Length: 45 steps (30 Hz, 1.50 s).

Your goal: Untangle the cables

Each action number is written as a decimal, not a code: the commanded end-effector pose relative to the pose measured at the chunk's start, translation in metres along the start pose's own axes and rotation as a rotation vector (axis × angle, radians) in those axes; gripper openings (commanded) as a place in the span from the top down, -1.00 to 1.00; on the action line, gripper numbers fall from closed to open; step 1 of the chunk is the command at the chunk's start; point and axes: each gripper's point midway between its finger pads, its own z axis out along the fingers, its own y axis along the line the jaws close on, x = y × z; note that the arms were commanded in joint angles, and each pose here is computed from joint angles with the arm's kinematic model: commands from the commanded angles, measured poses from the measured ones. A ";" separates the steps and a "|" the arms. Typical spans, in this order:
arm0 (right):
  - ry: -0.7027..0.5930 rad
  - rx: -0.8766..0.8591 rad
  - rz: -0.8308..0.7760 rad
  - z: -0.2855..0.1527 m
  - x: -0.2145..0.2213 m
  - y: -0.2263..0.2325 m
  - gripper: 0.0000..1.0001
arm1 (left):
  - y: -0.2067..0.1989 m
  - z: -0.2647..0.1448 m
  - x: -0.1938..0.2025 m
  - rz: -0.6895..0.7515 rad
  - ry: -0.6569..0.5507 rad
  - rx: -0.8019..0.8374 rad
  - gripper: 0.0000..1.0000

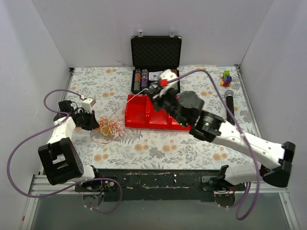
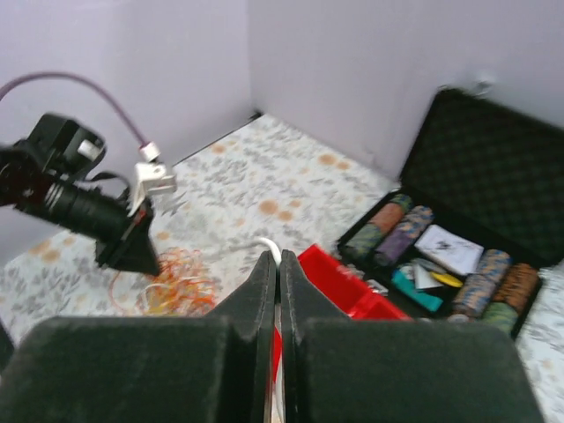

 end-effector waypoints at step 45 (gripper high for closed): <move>0.201 0.203 0.211 -0.085 0.117 -0.055 0.97 | -0.079 -0.047 -0.030 0.192 0.001 0.456 0.89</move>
